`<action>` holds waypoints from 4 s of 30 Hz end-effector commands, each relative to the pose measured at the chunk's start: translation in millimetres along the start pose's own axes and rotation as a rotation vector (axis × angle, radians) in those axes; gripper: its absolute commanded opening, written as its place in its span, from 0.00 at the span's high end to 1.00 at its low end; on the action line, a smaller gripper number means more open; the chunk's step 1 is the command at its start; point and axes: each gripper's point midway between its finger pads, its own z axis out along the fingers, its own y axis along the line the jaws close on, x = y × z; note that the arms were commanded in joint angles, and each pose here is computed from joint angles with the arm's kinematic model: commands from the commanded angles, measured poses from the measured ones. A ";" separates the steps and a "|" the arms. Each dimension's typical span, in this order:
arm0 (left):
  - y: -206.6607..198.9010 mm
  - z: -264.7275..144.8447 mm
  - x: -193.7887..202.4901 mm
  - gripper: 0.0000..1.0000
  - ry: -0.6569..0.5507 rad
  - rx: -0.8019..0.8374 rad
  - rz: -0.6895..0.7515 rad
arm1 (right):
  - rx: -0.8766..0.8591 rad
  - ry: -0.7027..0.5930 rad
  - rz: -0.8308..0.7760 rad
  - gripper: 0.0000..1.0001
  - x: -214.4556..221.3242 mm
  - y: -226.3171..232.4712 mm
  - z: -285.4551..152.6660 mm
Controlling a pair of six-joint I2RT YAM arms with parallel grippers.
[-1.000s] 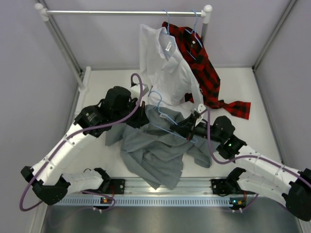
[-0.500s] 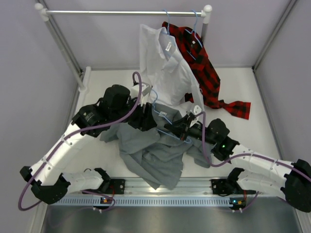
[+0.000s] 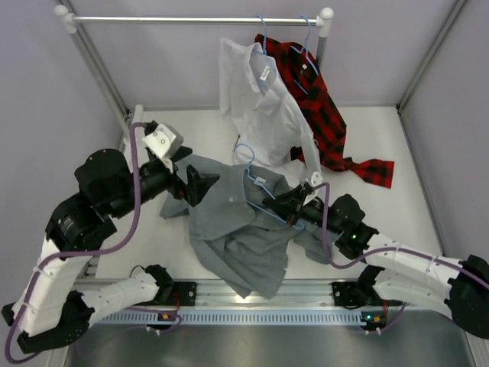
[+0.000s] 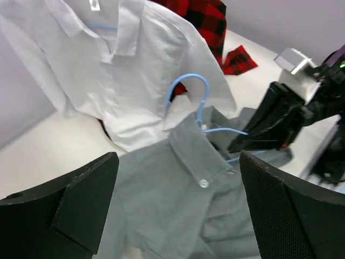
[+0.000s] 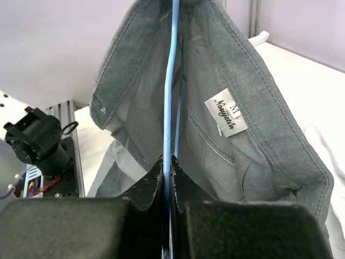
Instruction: Place the shirt on the hanger
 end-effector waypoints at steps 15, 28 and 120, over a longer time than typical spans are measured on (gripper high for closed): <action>-58.7 40.4 6.4 0.16 -0.119 0.477 0.498 | -0.157 -0.168 -0.104 1.00 -55.1 40.6 -36.7; -85.2 51.7 53.0 0.30 0.017 0.733 0.401 | -0.182 -0.151 -0.157 1.00 -61.5 49.9 -53.3; -15.2 20.6 89.8 1.00 -0.004 0.165 0.146 | 0.746 0.326 0.286 1.00 -33.1 -143.2 -96.8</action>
